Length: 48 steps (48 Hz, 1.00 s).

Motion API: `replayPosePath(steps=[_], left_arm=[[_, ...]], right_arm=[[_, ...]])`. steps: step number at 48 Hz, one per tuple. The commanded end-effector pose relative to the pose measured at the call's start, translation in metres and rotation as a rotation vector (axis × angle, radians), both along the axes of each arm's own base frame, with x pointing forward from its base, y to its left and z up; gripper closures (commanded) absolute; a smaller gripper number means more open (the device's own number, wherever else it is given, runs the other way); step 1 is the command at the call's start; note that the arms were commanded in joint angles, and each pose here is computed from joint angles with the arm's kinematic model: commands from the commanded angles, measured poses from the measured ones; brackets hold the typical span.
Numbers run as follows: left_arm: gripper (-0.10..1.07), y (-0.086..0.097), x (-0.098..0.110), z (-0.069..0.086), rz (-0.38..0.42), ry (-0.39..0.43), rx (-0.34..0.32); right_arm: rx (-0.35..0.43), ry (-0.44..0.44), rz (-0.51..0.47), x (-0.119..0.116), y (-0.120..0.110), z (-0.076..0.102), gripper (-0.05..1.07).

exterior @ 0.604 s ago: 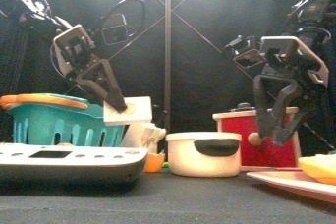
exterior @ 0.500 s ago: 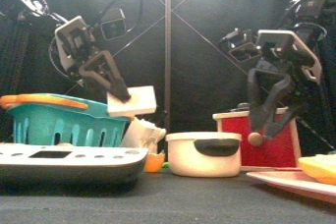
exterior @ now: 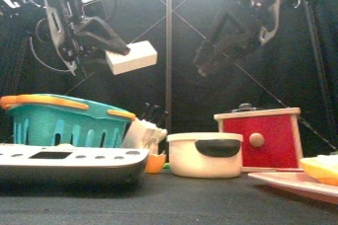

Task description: Hand over rice

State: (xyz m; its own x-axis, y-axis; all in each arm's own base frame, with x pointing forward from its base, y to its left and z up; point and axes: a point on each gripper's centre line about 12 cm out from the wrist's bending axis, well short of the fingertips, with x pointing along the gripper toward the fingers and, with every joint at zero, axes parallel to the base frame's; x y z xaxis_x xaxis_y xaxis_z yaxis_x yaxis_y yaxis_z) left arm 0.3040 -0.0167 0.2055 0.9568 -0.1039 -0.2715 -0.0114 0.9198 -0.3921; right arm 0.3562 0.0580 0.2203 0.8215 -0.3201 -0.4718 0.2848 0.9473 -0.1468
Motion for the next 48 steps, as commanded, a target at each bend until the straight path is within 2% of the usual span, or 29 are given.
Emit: replayPosePath(steps=[1,8,15,23,31,38,48], left_arm=[[0.31,-0.002,0.002,0.012,0.01,-0.043,-0.042],[0.31,-0.004,0.0,0.012,0.026,-0.036,-0.12],[0.31,-0.005,-0.003,0.01,0.037,-0.023,-0.189],[0.31,-0.011,-0.004,0.01,0.003,-0.012,-0.19],[0.31,-0.017,-0.008,0.01,-0.052,-0.007,-0.157],[0.31,-0.02,-0.011,0.006,-0.07,0.016,-0.173],[0.31,-0.022,-0.011,0.006,-0.09,0.025,-0.182]], right_arm=[[-0.109,-0.087,0.016,0.012,-0.002,0.025,0.14],[-0.251,-0.118,0.023,0.026,-0.002,0.027,0.14],[-0.325,-0.12,0.045,0.041,0.003,0.019,0.14],[-0.344,-0.122,0.075,0.053,0.011,0.015,0.13],[-0.312,-0.101,0.145,0.06,0.021,0.008,0.07],[-0.32,-0.11,0.15,0.063,0.019,0.011,0.0],[-0.358,-0.124,0.179,0.066,0.02,0.014,-0.01]])
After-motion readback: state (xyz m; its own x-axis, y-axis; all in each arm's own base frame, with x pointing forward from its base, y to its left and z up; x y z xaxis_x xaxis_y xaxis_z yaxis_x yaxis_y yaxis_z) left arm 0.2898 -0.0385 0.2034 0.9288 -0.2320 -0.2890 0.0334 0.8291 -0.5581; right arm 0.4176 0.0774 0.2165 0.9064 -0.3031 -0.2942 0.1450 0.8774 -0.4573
